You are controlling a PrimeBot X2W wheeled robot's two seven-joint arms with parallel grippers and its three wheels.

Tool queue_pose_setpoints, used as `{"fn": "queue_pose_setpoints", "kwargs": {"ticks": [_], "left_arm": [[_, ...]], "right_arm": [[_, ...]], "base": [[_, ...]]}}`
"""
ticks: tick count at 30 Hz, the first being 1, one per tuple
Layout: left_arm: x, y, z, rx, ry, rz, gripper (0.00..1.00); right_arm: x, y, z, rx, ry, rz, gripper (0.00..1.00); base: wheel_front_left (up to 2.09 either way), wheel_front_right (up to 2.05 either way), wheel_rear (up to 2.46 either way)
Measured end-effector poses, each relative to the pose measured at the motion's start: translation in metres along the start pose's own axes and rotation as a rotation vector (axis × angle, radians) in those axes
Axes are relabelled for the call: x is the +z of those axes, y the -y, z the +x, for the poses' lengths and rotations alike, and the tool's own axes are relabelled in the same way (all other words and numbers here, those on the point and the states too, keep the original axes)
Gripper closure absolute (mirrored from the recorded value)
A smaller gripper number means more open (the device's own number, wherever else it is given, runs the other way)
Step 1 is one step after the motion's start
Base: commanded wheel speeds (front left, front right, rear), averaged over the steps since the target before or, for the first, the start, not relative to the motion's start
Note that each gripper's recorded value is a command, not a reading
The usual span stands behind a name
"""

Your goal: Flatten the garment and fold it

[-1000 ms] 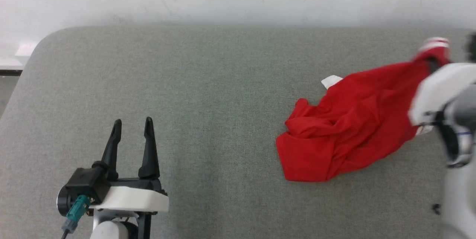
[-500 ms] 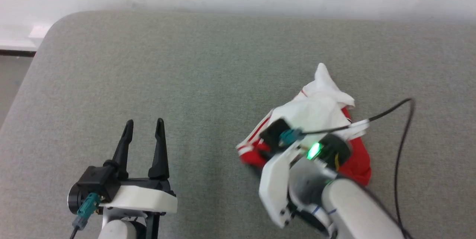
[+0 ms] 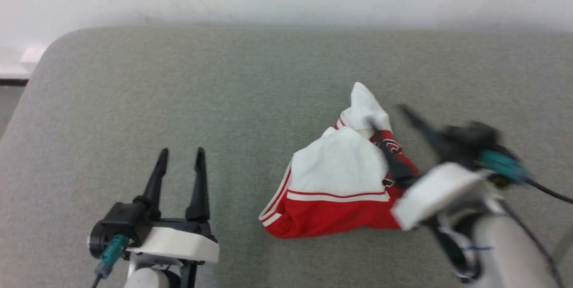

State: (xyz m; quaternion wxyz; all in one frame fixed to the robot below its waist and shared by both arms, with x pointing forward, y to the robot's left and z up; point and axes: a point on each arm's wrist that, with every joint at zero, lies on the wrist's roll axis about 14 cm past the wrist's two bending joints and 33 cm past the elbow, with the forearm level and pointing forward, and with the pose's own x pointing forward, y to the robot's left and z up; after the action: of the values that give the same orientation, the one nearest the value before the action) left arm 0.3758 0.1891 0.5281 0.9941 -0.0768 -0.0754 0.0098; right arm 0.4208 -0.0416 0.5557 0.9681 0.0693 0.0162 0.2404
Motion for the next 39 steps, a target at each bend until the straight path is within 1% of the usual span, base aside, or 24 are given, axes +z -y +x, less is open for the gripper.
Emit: {"fn": "queue_pose_setpoints", "kwargs": {"ticks": [2, 5, 7, 9, 14, 18, 21, 27, 28, 29, 30, 31, 32, 36, 39], "left_arm": [[-0.002, 0.015, 0.002, -0.049, -0.004, -0.003, 0.0], [-0.008, 0.045, 0.006, -0.146, -0.021, -0.013, 0.0], [-0.015, 0.068, 0.01, -0.214, -0.041, -0.015, 0.0], [-0.021, 0.091, 0.017, -0.283, -0.069, -0.016, 0.0], [-0.03, 0.144, 0.038, -0.444, -0.145, 0.006, 0.0], [-0.051, 0.181, 0.042, -0.568, -0.277, 0.061, 0.0], [-0.071, 0.193, 0.046, -0.601, -0.394, 0.115, 0.0], [-0.1, 0.197, 0.052, -0.597, -0.562, 0.214, 0.0], [-0.103, 0.198, 0.053, -0.599, -0.577, 0.223, 0.07], [-0.105, 0.198, 0.053, -0.601, -0.587, 0.229, 0.53], [-0.106, 0.198, 0.053, -0.603, -0.593, 0.233, 0.71], [-0.106, 0.198, 0.054, -0.604, -0.596, 0.235, 0.71], [-0.107, 0.198, 0.054, -0.605, -0.599, 0.24, 1.0], [-0.104, 0.195, 0.054, -0.606, -0.596, 0.247, 1.0], [-0.095, 0.195, 0.056, -0.6, -0.564, 0.223, 1.0]], "right_arm": [[0.008, 0.036, -0.019, -0.122, 0.058, -0.024, 0.0], [0.006, 0.083, -0.052, -0.288, 0.086, -0.059, 0.0], [0.001, 0.104, -0.072, -0.367, 0.084, -0.07, 0.0], [-0.005, 0.117, -0.086, -0.418, 0.075, -0.071, 0.0], [-0.023, 0.133, -0.106, -0.487, 0.039, -0.062, 0.0], [-0.035, 0.142, -0.117, -0.524, 0.016, -0.033, 0.0], [-0.042, 0.142, -0.121, -0.532, 0.002, -0.015, 0.0], [-0.054, 0.144, -0.126, -0.548, -0.023, 0.007, 0.0], [-0.055, 0.145, -0.126, -0.55, -0.025, 0.011, 0.0], [-0.055, 0.146, -0.126, -0.552, -0.024, 0.011, 0.0], [-0.055, 0.146, -0.126, -0.554, -0.023, 0.01, 0.0], [-0.056, 0.147, -0.126, -0.556, -0.024, 0.01, 0.0], [-0.056, 0.147, -0.126, -0.557, -0.025, 0.012, 0.0], [-0.056, 0.145, -0.124, -0.548, -0.022, 0.017, 0.0], [-0.054, 0.143, -0.12, -0.534, -0.016, 0.02, 0.0]], "base": [[0.0, 0.0, 0.0], [0.0, 0.0, 0.0], [0.0, 0.0, 0.0], [0.0, 0.0, 0.0], [0.0, 0.0, 0.0], [0.0, 0.0, 0.0], [0.0, 0.0, 0.0], [0.0, 0.0, 0.0], [0.0, 0.0, 0.0], [0.0, 0.0, 0.0], [0.0, 0.0, 0.0], [0.0, 0.0, 0.0], [0.0, 0.0, 0.0], [0.0, 0.0, 0.0], [0.0, 0.0, 0.0]]}}
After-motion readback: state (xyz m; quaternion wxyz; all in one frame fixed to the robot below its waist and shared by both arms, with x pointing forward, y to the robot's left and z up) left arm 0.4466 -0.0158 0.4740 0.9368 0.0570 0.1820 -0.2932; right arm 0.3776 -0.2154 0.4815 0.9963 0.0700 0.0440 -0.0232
